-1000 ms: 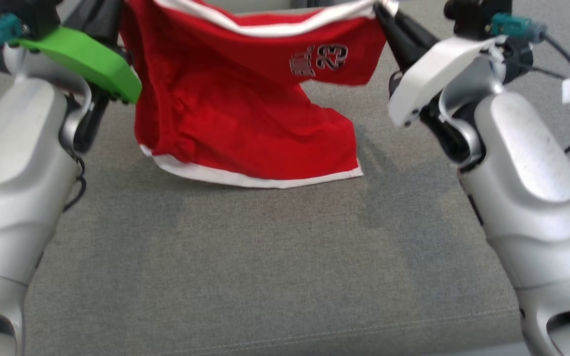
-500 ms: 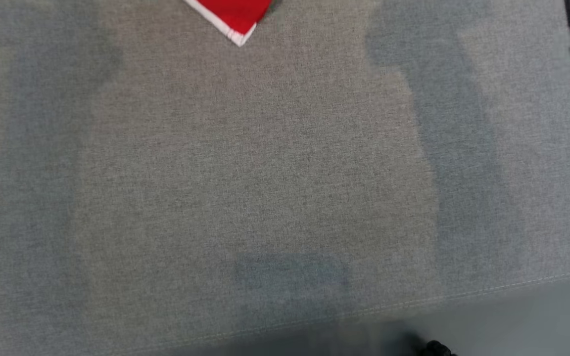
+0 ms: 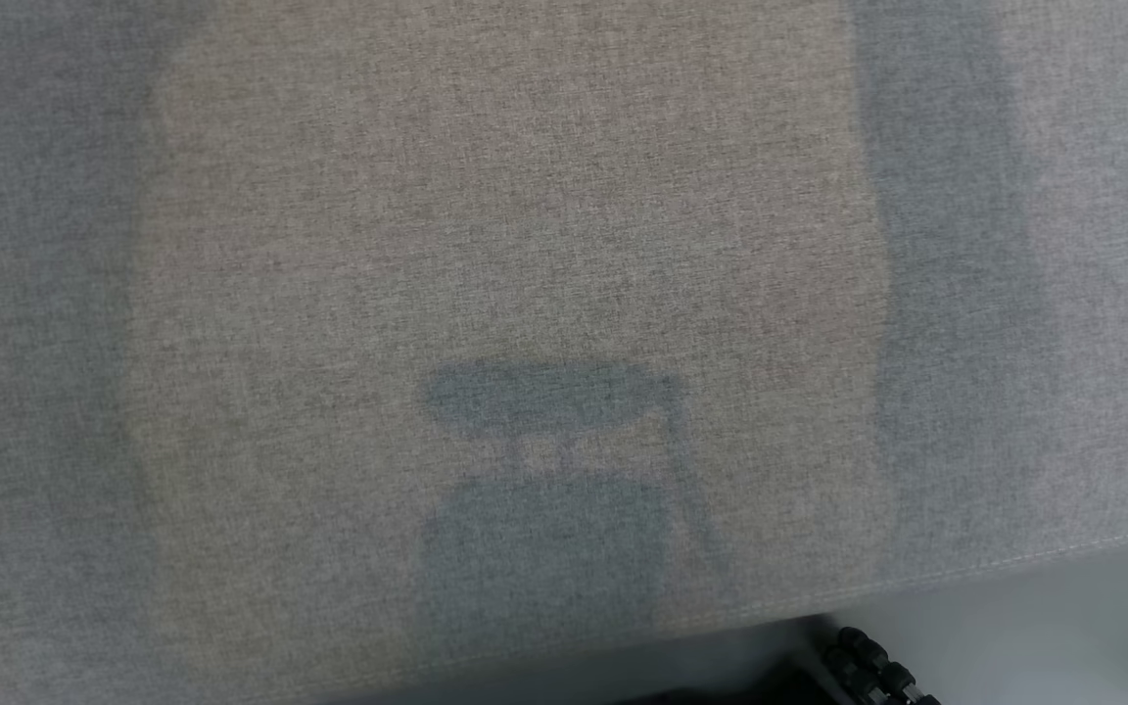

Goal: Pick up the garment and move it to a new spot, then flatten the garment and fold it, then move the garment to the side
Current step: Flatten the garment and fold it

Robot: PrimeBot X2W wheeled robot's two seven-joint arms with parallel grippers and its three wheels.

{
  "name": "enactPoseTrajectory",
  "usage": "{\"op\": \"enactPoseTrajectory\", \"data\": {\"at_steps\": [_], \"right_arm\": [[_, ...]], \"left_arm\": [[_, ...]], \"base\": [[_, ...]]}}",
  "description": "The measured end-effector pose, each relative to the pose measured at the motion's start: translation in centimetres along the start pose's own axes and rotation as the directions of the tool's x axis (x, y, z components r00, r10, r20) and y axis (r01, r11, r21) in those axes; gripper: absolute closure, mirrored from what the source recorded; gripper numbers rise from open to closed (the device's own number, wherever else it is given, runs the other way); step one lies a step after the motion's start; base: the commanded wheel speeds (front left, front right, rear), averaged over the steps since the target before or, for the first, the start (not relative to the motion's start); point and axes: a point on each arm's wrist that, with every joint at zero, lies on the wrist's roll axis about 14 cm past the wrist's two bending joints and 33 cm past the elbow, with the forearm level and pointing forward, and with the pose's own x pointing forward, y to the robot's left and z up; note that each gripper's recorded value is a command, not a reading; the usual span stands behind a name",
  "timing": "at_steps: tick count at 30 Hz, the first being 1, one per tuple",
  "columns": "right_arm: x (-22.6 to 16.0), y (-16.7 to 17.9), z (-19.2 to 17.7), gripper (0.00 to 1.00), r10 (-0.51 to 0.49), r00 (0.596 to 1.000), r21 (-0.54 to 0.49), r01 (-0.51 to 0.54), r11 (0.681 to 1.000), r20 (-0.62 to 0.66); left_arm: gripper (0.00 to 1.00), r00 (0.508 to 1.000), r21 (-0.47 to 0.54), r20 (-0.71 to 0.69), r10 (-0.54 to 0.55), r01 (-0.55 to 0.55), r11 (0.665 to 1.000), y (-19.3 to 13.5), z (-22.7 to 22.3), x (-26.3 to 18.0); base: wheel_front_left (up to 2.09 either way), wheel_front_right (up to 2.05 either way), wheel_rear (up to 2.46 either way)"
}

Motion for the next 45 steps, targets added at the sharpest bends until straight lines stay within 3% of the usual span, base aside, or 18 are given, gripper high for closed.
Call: {"op": "enactPoseTrajectory", "data": {"at_steps": [4,9,18,27,32,38,40,45], "right_arm": [[-2.4,2.4,-4.1,1.0,0.064,0.991,0.021,-0.062,0.998,-0.118],[-5.1,2.6,-6.0,1.0,0.082,0.975,0.048,-0.074,0.996,-0.208],[-13.4,2.9,-8.7,1.0,0.128,0.878,0.134,-0.074,0.988,-0.461],[-22.9,4.8,-8.0,1.0,0.213,0.739,0.26,-0.053,0.964,-0.639],[-26.7,4.3,-6.5,1.0,0.205,0.713,0.3,0.007,0.954,-0.67],[-31.0,4.3,-5.0,1.0,0.203,0.675,0.34,0.074,0.938,-0.71],[-32.5,4.4,-4.5,1.0,0.209,0.646,0.3,0.032,0.954,-0.734],[-35.3,4.5,-2.7,1.0,0.211,0.623,0.288,0.024,0.957,-0.753]], "left_arm": [[1.0,0.994,-0.022,-0.111,-0.002,-0.001,1.0,-0.6,-4.1,-3.4],[1.0,0.975,-0.032,-0.223,0.0,-0.007,0.999,-1.4,-7.1,-7.2],[1.0,0.893,0.064,-0.448,-0.026,0.061,0.996,-4.0,-9.8,-14.0],[1.0,0.798,0.099,-0.594,0.105,-0.057,0.993,-5.8,-10.0,-22.4],[1.0,0.77,0.066,-0.622,0.141,-0.128,0.99,-8.4,-9.5,-26.5],[1.0,0.73,0.065,-0.669,0.143,-0.134,0.989,-11.4,-8.8,-30.9],[1.0,0.715,0.071,-0.684,0.144,-0.131,0.989,-12.2,-8.5,-32.2],[1.0,0.692,0.089,-0.707,0.144,-0.114,0.989,-13.7,-7.6,-34.8]], "base": [[0.0,0.0,0.0],[0.0,0.0,0.0],[0.0,0.0,0.0],[0.0,0.0,0.0],[0.0,0.0,0.0],[0.0,0.0,0.0],[0.0,0.0,0.0],[0.0,0.0,0.0]]}}
